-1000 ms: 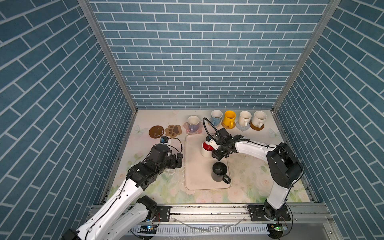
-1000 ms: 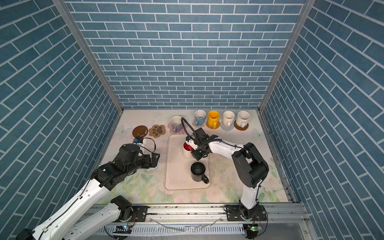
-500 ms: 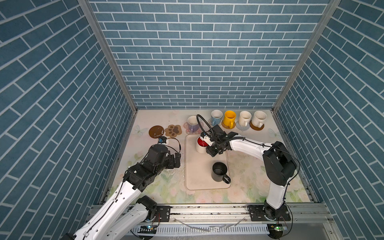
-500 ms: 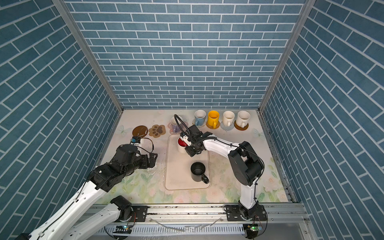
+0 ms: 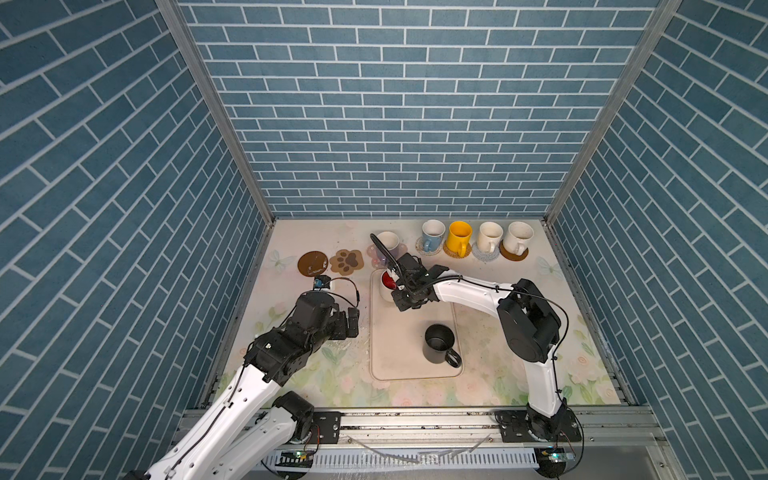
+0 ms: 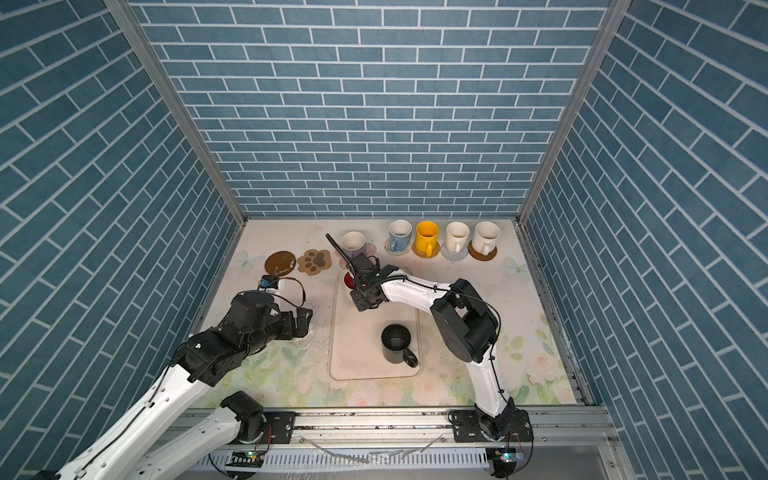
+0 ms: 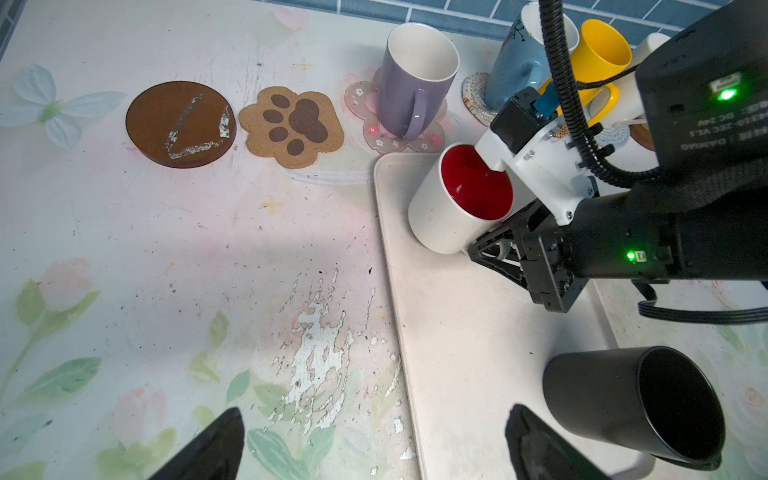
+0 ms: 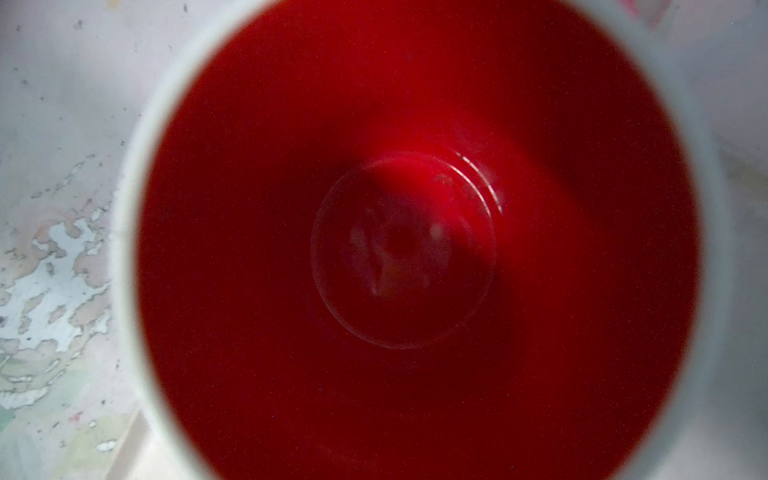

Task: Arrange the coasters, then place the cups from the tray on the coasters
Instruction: 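Lower right gripper onto the red-lined white mug and grasp its rim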

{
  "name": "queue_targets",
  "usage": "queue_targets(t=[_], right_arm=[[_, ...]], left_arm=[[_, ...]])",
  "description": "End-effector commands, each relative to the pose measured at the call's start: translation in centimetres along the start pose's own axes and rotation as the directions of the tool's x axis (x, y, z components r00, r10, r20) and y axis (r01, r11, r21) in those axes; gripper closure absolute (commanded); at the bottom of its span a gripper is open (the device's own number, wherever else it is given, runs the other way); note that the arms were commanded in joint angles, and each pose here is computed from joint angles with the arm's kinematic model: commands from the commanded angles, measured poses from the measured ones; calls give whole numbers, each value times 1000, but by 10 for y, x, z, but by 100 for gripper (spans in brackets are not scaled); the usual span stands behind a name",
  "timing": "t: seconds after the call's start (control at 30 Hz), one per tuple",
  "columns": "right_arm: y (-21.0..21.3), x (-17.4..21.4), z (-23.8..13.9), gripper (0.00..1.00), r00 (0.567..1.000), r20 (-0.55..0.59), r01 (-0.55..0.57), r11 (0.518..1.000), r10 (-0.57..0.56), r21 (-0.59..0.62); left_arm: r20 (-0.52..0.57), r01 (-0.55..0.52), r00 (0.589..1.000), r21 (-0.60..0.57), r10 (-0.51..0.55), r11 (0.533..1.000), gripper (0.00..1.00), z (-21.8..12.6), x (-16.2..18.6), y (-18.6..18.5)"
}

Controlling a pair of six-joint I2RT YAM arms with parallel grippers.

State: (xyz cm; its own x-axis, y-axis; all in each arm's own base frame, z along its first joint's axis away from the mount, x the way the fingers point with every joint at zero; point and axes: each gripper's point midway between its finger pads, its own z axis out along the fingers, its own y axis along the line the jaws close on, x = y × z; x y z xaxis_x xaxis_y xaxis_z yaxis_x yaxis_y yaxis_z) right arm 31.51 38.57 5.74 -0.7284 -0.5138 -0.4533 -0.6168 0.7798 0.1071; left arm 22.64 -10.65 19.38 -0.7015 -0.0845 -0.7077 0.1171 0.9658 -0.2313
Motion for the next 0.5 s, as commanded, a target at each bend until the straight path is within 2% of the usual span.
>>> queue_targets(t=[0.0, 0.23, 0.47], right_arm=[[9, -20, -5, 83, 998, 45, -46, 999, 46, -3], [21, -20, -10, 70, 997, 50, -50, 998, 52, -36], [33, -16, -14, 62, 997, 45, -63, 995, 66, -77]], left_arm=[[-9, 0, 1000, -21, 0, 1000, 1, 0, 6, 6], [-6, 1, 1000, -18, -1, 1000, 1, -4, 7, 6], [-6, 1, 1000, -16, -2, 1000, 1, -7, 7, 7]])
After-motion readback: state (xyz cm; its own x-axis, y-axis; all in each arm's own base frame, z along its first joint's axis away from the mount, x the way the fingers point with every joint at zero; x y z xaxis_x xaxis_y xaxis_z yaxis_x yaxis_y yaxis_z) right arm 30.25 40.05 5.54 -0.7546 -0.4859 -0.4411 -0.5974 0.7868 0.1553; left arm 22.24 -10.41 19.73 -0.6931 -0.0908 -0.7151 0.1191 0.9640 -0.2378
